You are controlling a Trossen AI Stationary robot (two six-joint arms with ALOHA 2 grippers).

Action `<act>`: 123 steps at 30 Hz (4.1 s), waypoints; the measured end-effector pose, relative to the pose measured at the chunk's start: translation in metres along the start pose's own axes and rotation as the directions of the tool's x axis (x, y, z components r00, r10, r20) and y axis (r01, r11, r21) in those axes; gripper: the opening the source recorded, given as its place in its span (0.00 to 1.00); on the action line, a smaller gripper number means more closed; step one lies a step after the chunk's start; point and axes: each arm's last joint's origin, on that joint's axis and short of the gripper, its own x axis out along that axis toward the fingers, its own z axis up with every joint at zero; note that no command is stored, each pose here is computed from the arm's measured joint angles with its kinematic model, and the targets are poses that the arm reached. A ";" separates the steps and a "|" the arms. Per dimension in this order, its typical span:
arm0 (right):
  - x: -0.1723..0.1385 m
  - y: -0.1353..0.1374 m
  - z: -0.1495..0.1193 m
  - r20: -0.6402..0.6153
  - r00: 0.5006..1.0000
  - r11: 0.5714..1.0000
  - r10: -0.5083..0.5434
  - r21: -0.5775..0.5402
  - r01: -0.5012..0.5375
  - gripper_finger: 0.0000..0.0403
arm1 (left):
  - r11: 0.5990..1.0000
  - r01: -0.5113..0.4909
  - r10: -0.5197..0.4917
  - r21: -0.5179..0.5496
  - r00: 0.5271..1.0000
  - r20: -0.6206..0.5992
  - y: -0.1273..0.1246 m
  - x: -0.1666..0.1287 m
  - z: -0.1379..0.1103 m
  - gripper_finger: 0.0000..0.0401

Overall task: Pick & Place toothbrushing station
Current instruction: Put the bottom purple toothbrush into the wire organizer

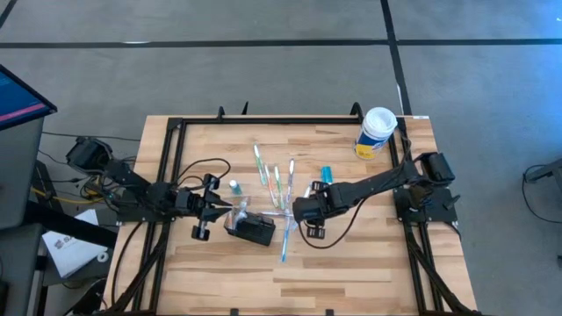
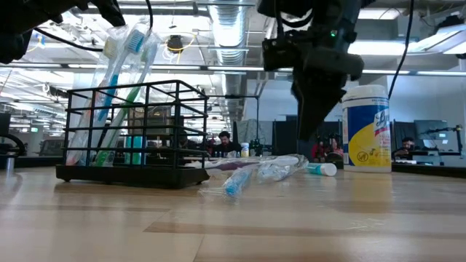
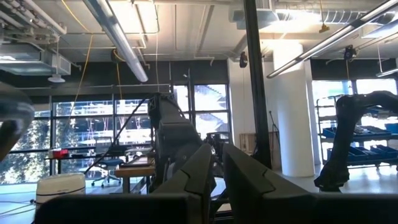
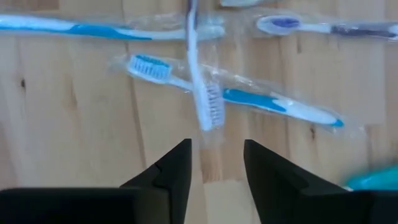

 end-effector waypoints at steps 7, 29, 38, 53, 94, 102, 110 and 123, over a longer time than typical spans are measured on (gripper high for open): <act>0.011 -0.006 -0.003 0.013 1.000 1.000 0.001 0.003 -0.001 0.45 | 1.000 0.001 -0.001 0.001 1.000 -0.003 0.000 0.000 0.000 0.09; 0.030 -0.008 -0.013 0.044 0.999 0.999 0.031 0.025 -0.032 0.47 | 1.000 0.001 -0.001 0.001 1.000 -0.004 0.000 0.000 0.000 0.09; 0.036 -0.006 -0.012 0.039 0.999 0.999 0.031 0.020 -0.032 0.31 | 1.000 0.001 -0.001 0.001 1.000 -0.004 0.000 0.000 0.000 0.09; 0.028 -0.005 -0.007 -0.045 0.999 0.999 0.023 -0.032 -0.025 0.00 | 1.000 0.001 -0.001 0.001 1.000 -0.004 0.000 0.000 0.000 0.09; -0.168 0.021 0.059 0.382 0.785 0.754 -0.488 -0.268 0.599 0.00 | 0.961 -0.110 -0.024 -0.254 0.881 -0.473 0.060 0.086 0.037 0.09; -0.173 0.029 0.064 0.459 0.734 0.701 -0.501 -0.281 0.655 0.00 | 0.912 -0.084 -0.124 -0.403 0.877 -0.464 0.072 0.094 0.037 0.09; -0.173 0.033 0.074 0.510 0.691 0.655 -0.513 -0.288 0.699 0.00 | 0.836 -0.091 -0.202 -0.541 0.866 -0.458 0.079 0.093 0.036 0.12; -0.178 0.036 0.083 0.572 0.660 0.643 -0.488 -0.276 0.714 0.00 | 0.811 -0.115 -0.202 -0.573 0.866 -0.458 0.080 0.097 0.031 0.31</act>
